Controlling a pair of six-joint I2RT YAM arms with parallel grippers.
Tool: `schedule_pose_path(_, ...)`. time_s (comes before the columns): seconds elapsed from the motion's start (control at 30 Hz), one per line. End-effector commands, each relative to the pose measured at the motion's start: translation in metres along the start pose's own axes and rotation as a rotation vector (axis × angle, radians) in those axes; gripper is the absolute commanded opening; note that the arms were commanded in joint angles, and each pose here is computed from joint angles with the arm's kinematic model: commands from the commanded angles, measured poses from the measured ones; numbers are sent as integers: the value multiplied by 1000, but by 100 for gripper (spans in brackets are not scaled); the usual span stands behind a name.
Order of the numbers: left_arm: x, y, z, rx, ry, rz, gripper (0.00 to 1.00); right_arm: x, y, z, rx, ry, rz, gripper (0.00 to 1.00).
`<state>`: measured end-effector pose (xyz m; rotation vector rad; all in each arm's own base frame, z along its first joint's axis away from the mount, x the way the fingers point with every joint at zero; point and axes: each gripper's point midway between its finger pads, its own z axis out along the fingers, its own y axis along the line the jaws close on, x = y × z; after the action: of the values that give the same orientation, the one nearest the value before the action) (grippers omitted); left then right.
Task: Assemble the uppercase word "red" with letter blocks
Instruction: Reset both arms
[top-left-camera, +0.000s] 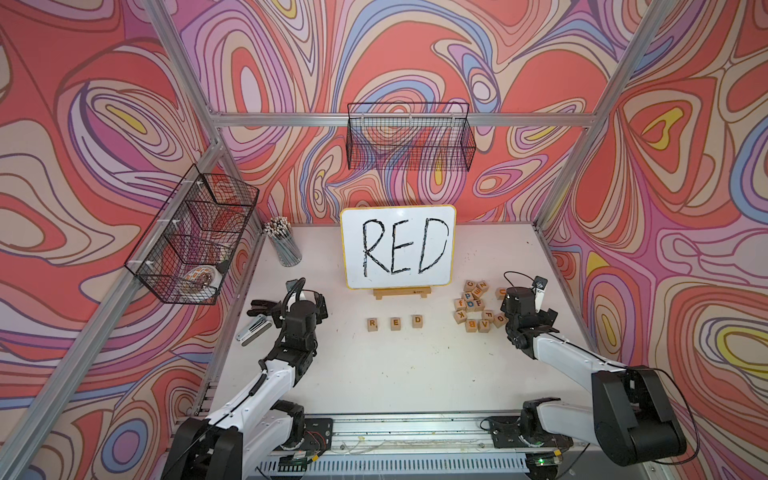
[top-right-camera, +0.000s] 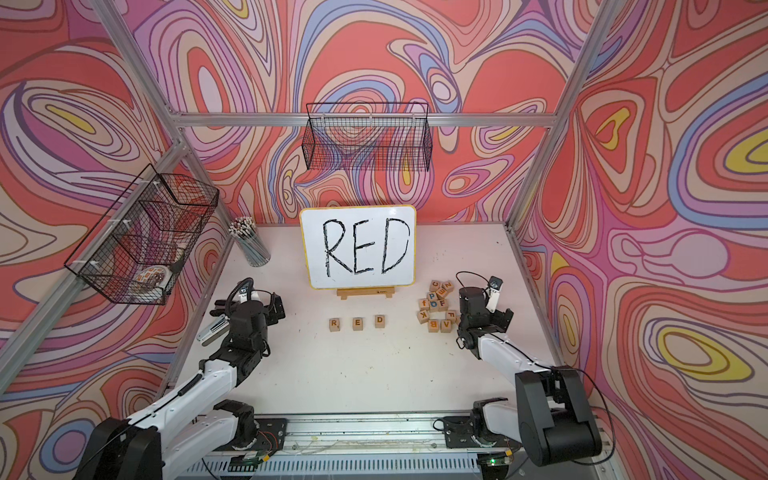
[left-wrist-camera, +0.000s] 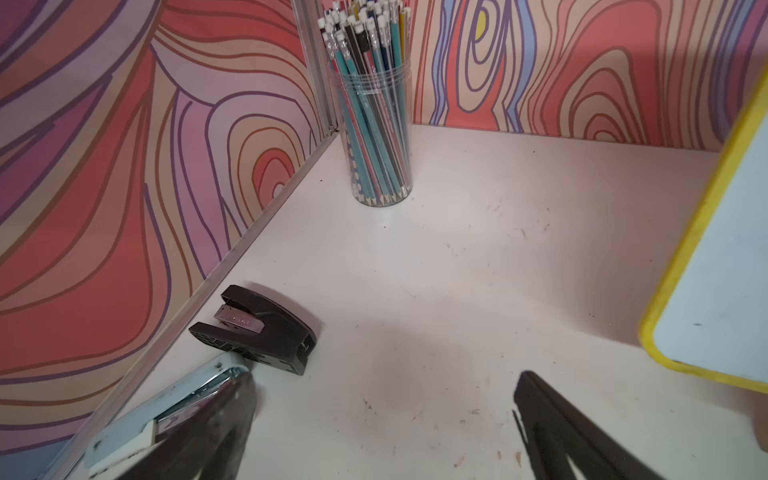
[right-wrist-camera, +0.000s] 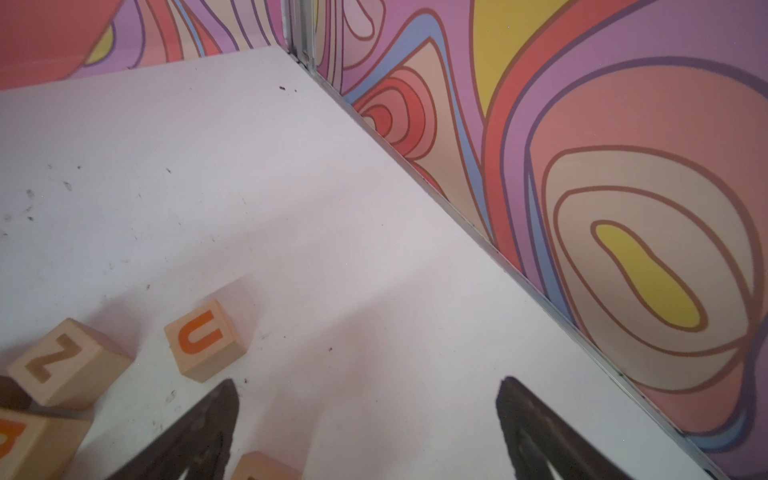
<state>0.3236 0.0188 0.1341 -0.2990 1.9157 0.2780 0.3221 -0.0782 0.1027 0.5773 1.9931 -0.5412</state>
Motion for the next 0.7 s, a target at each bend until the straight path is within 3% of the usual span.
schedule_pose_path(0.0,8,-6,12,39,-14,7,100,-42,7,-8,-77,-224,111,98)
schedule_pose_path(0.2,5,-20,39,101,-2,-12,100,-44,17,-6,-144,-336,100,98)
schedule_pose_path(0.27,8,-25,51,115,65,5,99,-49,22,-3,-163,-368,100,98)
schedule_pose_path(0.4,9,-39,56,182,94,81,93,-50,43,3,-236,-340,35,98)
schedule_pose_path(0.53,-2,-30,50,152,-33,115,95,-49,51,-3,-329,-361,44,98)
schedule_pose_path(0.67,6,-31,58,145,-125,115,100,-45,61,2,-386,-380,85,97)
